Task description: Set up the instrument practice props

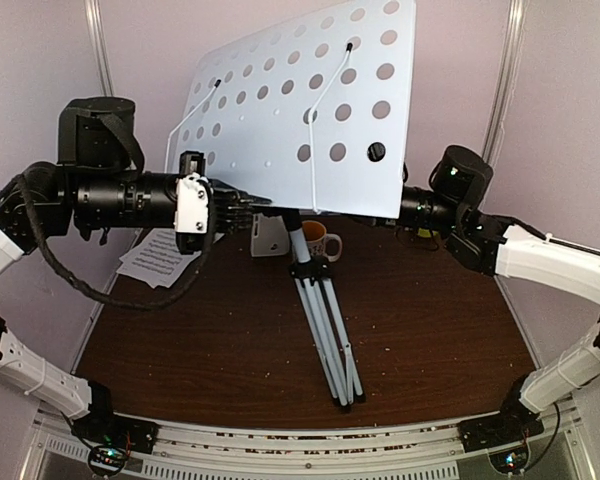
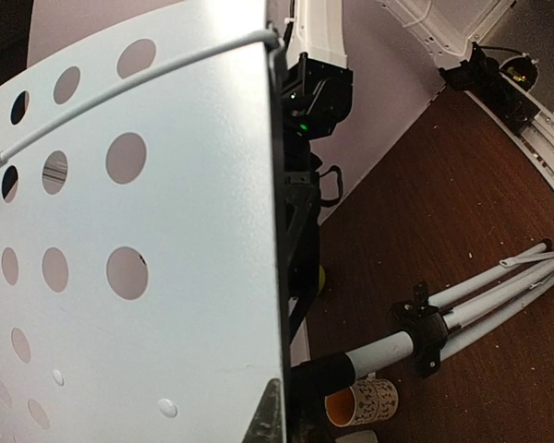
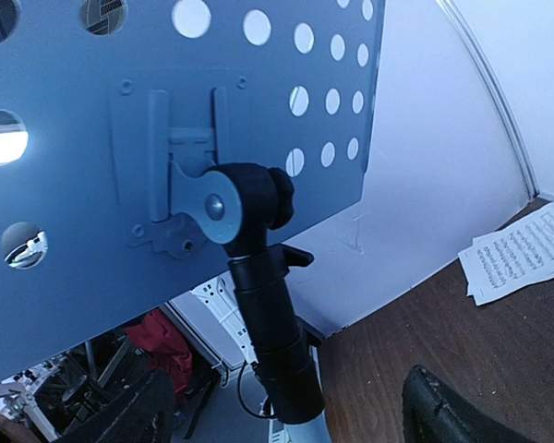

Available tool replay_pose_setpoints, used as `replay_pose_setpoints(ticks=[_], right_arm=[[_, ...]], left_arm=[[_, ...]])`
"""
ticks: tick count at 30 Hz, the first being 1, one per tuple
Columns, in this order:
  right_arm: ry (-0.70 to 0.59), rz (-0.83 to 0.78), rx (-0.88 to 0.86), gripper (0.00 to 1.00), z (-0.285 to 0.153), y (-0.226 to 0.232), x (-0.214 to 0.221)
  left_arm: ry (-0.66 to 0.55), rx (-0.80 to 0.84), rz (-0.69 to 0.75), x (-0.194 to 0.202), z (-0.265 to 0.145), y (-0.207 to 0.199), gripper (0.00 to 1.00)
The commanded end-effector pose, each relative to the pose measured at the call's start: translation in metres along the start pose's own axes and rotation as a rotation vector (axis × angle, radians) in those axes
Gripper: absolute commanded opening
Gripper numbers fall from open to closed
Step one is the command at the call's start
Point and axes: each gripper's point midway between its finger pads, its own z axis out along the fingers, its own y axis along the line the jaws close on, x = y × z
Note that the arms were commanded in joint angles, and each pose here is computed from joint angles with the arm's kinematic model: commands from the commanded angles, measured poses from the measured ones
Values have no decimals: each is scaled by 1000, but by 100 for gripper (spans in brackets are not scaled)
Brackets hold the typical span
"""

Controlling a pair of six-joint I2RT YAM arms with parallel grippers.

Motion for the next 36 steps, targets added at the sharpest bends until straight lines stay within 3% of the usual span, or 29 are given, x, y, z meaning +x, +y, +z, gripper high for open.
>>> replay_pose_setpoints(ticks=[1,16,33,34,36], right_arm=[[26,-5,-70,82,17,14,4],[96,-41,-116,48,47,27,24],[49,-119,-160,10,45,39,17],[36,-129,-171,7,43,43,15],[14,-146,-167,0,41,44,10]], left_arm=[[-219,-326,98,-59,-48,89,0],[-236,-309,128,-62,-39,85,0],[-172,-371,129,-50,-32,91,0],[-167,-380,123,-49,-32,92,3],[-168,-403,113,-47,-34,94,26]])
